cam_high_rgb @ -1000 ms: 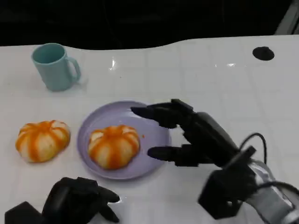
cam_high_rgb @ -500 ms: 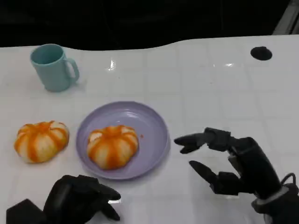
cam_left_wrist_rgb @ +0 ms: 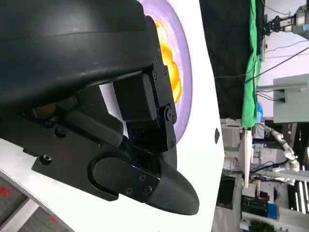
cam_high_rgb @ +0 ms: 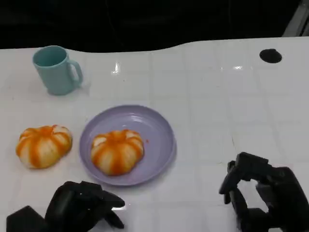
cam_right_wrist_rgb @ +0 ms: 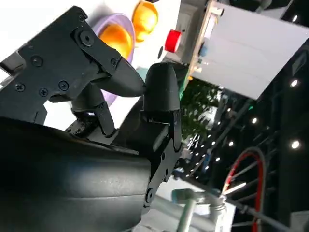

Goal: Grasp the bread from the table and place it into the plate.

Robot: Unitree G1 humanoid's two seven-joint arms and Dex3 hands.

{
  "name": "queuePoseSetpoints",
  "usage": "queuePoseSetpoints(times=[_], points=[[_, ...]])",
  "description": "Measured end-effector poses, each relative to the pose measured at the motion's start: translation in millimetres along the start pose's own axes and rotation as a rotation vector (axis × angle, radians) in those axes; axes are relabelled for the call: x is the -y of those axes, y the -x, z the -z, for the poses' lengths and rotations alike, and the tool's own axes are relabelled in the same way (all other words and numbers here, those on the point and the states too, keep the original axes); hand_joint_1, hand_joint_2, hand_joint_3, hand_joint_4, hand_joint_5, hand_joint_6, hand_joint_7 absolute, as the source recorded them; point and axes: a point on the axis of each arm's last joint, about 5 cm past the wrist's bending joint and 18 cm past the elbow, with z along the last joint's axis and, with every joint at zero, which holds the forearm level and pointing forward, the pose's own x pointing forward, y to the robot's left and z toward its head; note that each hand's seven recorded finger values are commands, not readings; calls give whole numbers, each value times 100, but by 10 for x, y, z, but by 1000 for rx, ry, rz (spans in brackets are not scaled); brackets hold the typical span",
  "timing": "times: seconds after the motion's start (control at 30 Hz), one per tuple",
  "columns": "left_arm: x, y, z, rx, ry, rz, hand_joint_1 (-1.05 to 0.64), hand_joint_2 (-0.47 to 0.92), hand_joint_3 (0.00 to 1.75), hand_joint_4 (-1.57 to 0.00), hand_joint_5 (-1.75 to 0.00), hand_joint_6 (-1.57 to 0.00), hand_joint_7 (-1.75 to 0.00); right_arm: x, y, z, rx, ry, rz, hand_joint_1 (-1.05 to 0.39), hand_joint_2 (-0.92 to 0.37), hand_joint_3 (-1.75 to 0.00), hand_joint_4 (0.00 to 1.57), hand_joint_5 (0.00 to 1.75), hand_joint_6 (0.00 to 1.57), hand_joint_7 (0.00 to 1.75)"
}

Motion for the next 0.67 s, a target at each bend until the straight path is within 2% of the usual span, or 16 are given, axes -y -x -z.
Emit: queuePoseSetpoints(times=[0.13,0.27,0.67], points=[[-11,8,0,0,2,8,-105,90,0,-147,-70,-157,-23,-31,44,37,-15,-20,21,-18,-38,-140,93,175,69,173],[-37,20,-3,6,11,2,-105,90,0,-147,-70,-157,-23,-23,87,80,-42,-22,32,-17,-40,-136,93,175,68,172],[-64,31,5,-2,18,1,-105,91,0,-147,-70,-157,-21,-43,68,157,-56,-14,31,-20,-42,-131,92,175,72,165]])
